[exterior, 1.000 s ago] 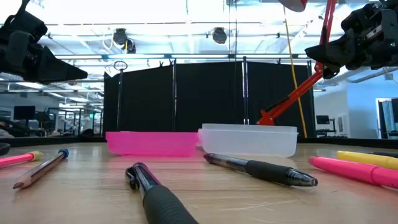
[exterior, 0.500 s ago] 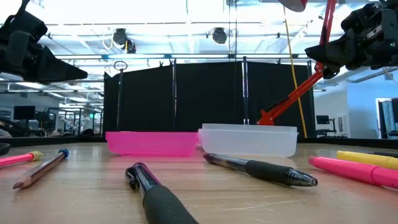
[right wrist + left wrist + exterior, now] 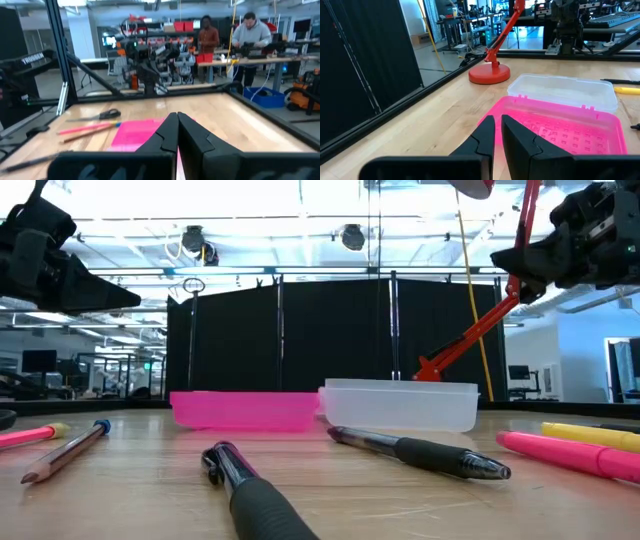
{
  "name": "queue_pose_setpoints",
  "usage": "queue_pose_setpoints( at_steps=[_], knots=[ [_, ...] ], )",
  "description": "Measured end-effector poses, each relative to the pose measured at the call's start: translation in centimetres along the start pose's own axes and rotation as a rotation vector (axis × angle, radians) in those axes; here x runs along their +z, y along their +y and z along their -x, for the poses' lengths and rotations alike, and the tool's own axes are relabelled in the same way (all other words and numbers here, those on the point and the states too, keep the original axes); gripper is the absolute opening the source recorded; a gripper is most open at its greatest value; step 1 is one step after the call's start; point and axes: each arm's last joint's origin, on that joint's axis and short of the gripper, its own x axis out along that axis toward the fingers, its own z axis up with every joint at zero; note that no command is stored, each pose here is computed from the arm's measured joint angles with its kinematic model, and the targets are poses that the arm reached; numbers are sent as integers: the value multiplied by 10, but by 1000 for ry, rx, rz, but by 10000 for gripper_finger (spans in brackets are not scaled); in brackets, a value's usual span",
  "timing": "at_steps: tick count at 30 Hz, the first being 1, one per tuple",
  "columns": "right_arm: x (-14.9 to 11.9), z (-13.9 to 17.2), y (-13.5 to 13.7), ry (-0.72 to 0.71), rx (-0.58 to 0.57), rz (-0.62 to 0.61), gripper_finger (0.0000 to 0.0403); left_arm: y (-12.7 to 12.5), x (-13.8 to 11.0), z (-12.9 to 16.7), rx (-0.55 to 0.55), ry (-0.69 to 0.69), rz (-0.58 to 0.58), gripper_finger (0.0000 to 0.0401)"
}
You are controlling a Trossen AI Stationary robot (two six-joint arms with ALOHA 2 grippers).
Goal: Pick & place school supplies into a supply box
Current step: Put the black scissors into the pink supply box
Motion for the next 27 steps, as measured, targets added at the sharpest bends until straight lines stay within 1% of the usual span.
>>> queue_pose_setpoints(
  at_steps=[8,14,17,18,20,23,24,26,27],
  knots=[
    [12,1,1,-120,8,6,0,0,0,0,-1,-1,2,42],
    [9,0,1,-96,8,-31,0,-1,3,0,-32,-14,41,42],
    [9,0,1,-98,7,4,0,-2,8,0,-36,-42,123,42],
    [9,0,1,-100,6,24,0,-2,9,0,-44,-50,168,42],
    [9,0,1,-97,4,65,0,-2,13,1,-71,-67,303,42],
    [7,0,0,-76,1,91,0,-1,20,1,-46,-114,452,42],
    [7,0,0,-71,1,91,0,0,25,1,-49,-125,473,42],
    [7,0,0,-71,1,91,0,-1,42,3,-115,-123,520,41],
    [7,0,0,-72,0,92,0,-3,51,3,-130,-109,534,39]
  ],
)
